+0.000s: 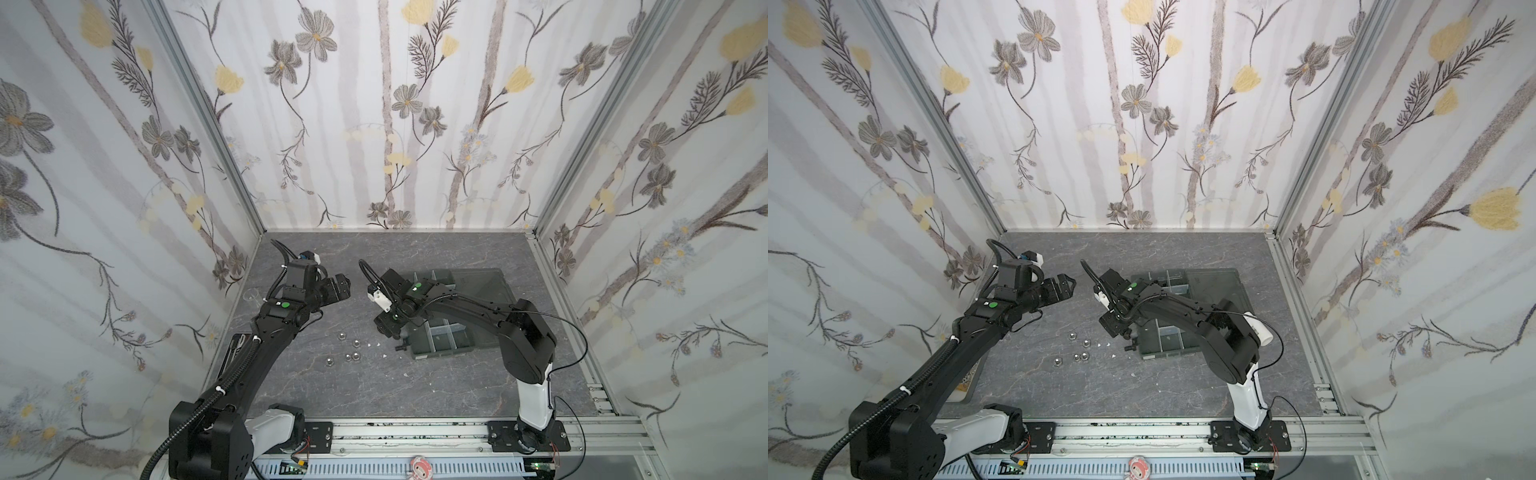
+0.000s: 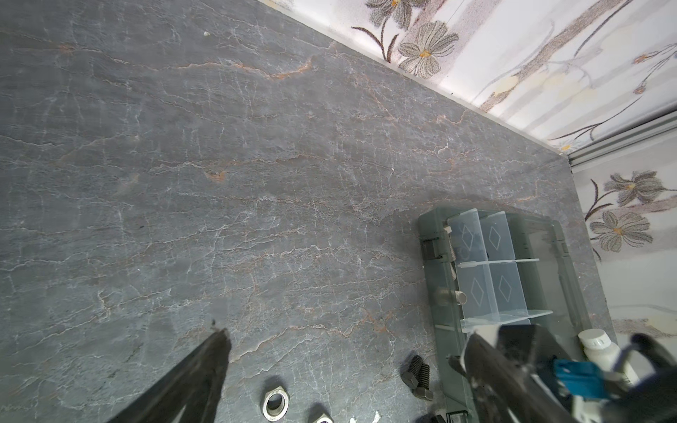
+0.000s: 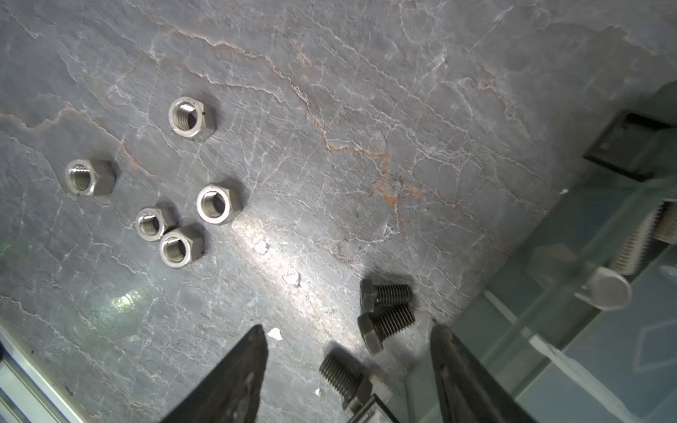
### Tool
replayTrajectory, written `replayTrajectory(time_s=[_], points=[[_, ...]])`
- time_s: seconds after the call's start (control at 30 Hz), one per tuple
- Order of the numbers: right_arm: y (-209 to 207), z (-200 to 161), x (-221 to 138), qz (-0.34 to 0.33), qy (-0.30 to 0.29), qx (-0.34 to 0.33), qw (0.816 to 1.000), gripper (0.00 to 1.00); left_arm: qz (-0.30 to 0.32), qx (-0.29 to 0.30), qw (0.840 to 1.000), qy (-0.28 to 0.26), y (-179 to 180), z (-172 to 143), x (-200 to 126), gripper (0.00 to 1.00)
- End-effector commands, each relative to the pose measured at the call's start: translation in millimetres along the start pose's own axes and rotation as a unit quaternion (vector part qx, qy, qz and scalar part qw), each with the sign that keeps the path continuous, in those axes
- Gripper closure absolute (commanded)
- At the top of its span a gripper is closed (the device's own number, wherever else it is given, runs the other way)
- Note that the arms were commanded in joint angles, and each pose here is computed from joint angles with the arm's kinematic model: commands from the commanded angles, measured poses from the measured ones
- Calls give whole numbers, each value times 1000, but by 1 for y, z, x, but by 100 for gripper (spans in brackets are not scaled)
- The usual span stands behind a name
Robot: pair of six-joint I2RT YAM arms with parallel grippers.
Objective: Sort the screws and nuts into containers
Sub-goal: Pick up the screw from the center of the table.
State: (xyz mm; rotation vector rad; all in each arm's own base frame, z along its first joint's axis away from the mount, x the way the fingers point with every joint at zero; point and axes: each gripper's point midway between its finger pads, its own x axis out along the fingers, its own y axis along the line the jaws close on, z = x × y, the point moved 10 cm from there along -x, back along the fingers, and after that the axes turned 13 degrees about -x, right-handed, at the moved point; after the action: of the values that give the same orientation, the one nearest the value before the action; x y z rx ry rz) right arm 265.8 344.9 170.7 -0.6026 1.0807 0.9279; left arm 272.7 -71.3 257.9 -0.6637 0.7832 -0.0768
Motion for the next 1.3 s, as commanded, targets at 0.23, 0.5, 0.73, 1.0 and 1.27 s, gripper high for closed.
replayTrajectory(time_s=[0.23,0.5,0.73,1.0,1.27], points=[[-4,-2,22,-13,69,-15,997,39,-22,5,1000,-21,-4,3,-8,0],[-8,-12,35,-35,105,-12,994,30,-23,4,999,-23,-3,3,-9,0],[-8,-15,43,-23,113,-8,993,34,-22,4,999,-25,-3,3,-10,0],[-11,-18,49,-20,122,-4,992,35,-22,5,999,-26,-3,3,-10,0],[-9,-19,54,-9,124,-3,992,44,-22,5,999,-25,-3,3,-9,0]])
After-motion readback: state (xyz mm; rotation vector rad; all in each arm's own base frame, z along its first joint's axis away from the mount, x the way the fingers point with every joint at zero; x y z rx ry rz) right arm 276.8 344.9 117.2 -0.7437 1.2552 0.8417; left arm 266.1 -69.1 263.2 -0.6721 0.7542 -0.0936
